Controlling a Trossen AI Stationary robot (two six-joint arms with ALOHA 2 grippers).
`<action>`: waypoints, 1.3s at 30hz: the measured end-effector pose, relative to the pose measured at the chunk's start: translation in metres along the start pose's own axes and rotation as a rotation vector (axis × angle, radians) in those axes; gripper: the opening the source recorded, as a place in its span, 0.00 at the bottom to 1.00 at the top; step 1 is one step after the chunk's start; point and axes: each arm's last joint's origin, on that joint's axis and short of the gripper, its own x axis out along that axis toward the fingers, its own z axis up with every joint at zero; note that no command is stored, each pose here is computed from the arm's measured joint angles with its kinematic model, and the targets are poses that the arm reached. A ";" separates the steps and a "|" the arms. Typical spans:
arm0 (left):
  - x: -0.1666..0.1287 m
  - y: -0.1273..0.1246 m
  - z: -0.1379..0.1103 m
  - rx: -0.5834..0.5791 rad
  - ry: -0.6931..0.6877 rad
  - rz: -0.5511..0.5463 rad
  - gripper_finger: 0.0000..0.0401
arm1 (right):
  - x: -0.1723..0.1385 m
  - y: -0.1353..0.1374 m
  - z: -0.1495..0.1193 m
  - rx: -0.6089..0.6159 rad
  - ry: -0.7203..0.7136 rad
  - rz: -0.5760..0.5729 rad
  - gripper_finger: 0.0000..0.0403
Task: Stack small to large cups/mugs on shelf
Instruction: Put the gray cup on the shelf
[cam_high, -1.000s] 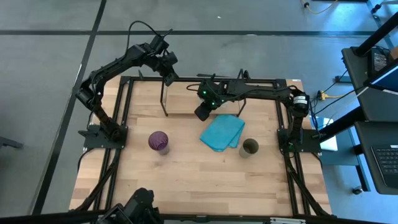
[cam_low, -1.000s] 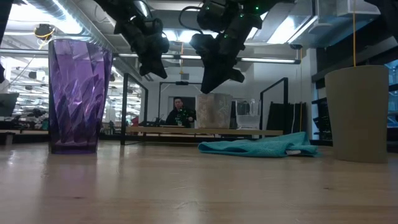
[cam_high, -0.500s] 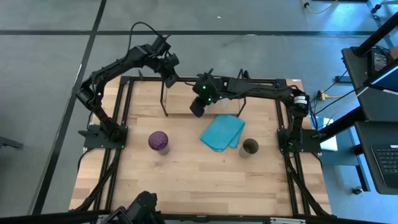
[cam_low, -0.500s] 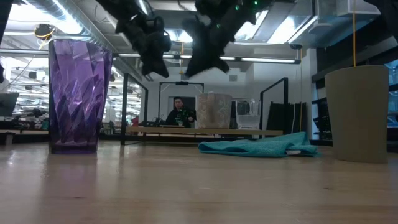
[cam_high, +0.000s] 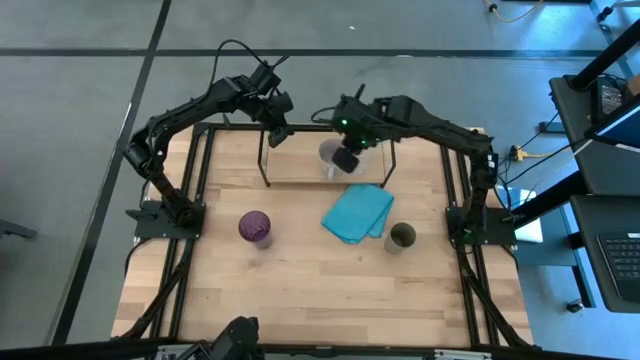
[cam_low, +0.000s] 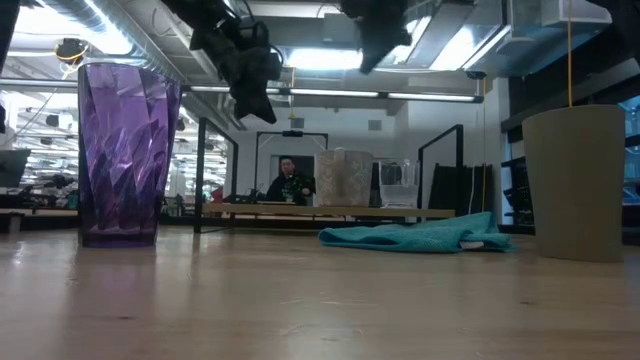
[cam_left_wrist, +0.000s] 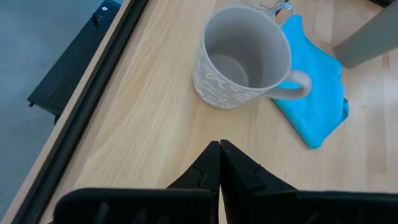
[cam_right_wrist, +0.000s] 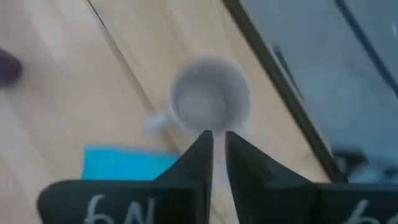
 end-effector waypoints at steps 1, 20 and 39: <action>0.000 -0.001 0.000 0.006 0.001 0.000 0.00 | -0.003 0.001 -0.005 0.012 0.042 -0.007 0.11; -0.062 -0.037 0.004 0.185 -0.186 0.009 0.00 | -0.072 0.070 -0.139 0.533 0.171 -0.099 0.15; -0.063 -0.035 -0.001 0.158 -0.151 -0.008 0.00 | -0.042 0.072 -0.220 0.848 0.497 -0.124 0.43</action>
